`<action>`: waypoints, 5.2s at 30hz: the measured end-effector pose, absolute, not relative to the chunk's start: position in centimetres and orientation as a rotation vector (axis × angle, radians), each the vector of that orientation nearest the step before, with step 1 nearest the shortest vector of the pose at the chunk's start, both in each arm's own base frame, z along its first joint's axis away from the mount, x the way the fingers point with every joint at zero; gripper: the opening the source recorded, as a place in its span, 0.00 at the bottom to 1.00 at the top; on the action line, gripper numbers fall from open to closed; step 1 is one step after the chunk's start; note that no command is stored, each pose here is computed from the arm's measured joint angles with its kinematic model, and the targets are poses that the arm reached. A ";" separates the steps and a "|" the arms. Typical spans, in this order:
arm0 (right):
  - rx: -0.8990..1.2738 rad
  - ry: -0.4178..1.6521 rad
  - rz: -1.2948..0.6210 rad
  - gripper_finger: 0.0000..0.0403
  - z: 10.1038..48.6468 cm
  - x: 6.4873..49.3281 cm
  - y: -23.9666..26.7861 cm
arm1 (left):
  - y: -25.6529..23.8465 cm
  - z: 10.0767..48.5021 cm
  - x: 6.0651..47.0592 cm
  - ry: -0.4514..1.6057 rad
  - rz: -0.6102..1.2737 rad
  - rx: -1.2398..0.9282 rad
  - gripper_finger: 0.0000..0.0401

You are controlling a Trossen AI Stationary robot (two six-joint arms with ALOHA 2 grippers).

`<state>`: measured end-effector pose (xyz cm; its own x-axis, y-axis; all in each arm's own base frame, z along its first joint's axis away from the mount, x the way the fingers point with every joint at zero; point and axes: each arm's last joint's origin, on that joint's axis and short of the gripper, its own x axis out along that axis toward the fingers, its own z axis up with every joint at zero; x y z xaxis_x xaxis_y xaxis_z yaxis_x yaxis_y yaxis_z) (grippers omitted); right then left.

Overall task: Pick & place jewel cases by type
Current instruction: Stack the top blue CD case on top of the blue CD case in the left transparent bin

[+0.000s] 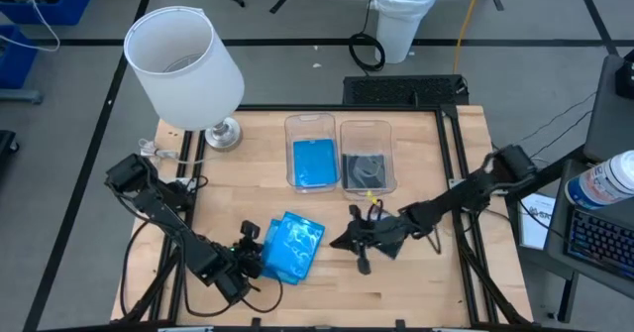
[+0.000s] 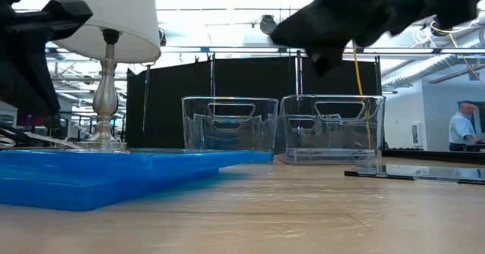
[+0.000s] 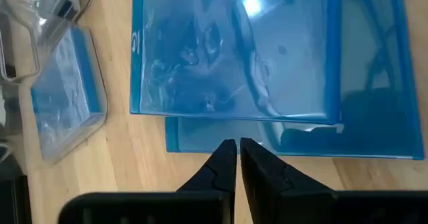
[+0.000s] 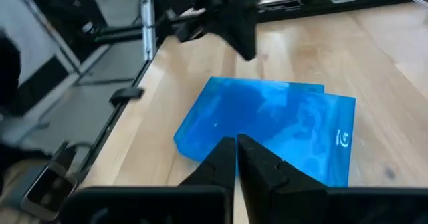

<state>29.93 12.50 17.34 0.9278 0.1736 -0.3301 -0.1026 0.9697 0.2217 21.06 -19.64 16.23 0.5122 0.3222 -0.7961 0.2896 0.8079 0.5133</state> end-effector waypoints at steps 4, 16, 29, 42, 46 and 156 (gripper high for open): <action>0.257 0.356 0.107 0.14 15.6 31.1 11.7 | -19.7 16.3 21.1 1.041 0.017 0.684 0.08; 0.445 0.466 0.090 0.60 13.9 31.7 10.0 | -20.2 16.5 21.6 0.969 0.025 0.663 0.31; 0.491 0.518 0.026 0.70 13.3 31.5 9.8 | -21.4 16.6 21.8 0.938 -0.128 0.639 0.69; 0.440 0.522 0.043 0.70 13.3 31.5 9.9 | -21.4 16.5 21.8 0.962 -0.116 0.539 0.71; 0.457 0.528 0.035 0.69 13.2 31.4 9.9 | -21.4 16.5 21.8 0.963 -0.114 0.537 0.71; 0.615 0.322 0.237 0.05 13.3 34.8 10.1 | -23.5 13.9 21.4 0.715 0.024 0.678 0.71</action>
